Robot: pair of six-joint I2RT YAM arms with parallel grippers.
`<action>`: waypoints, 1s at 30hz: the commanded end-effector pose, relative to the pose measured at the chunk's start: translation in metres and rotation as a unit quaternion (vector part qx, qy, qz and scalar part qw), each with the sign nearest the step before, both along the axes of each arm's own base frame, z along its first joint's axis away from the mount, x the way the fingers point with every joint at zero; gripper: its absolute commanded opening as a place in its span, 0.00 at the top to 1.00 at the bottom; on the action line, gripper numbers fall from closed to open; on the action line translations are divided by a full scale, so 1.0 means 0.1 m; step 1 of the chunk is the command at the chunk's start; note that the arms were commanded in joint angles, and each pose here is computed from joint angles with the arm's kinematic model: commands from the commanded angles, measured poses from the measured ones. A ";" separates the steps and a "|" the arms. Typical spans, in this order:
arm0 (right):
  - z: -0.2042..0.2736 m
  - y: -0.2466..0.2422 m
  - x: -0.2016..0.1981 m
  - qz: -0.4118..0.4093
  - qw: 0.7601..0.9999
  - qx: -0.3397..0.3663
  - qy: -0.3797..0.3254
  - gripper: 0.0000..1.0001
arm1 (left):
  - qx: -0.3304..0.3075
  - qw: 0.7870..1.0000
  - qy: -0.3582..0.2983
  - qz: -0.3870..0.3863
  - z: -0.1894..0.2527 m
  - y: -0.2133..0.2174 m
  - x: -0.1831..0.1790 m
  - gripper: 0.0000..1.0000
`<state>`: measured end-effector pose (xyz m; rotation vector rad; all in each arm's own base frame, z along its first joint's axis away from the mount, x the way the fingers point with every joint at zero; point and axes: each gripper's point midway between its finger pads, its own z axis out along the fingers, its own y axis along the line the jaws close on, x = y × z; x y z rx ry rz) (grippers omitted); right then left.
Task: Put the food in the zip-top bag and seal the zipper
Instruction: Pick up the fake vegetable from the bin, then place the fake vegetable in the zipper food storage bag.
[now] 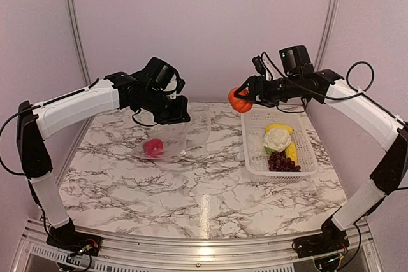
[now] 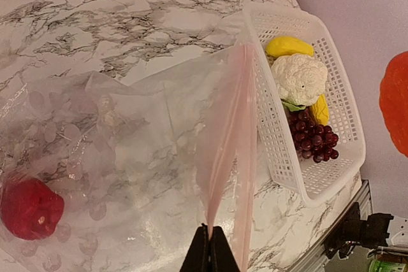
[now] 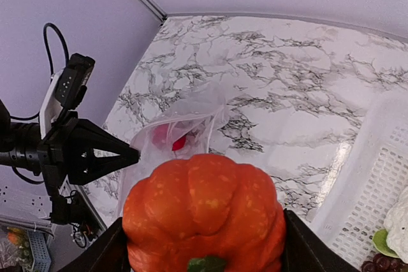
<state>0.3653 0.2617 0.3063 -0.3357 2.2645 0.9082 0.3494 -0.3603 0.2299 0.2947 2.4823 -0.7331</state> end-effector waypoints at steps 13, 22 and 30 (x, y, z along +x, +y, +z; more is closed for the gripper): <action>0.20 1.17 -0.29 0.135 0.979 0.153 0.012 0.37 | -0.042 0.999 -0.014 0.006 0.34 -0.02 -0.02 1.00; 0.12 1.33 -0.23 0.151 0.976 0.157 0.026 0.37 | -0.054 0.998 -0.031 0.021 0.60 0.09 -0.07 1.00; 0.04 1.35 -0.17 0.141 0.978 0.146 0.037 0.38 | -0.063 0.997 -0.041 0.027 0.73 0.13 -0.09 1.00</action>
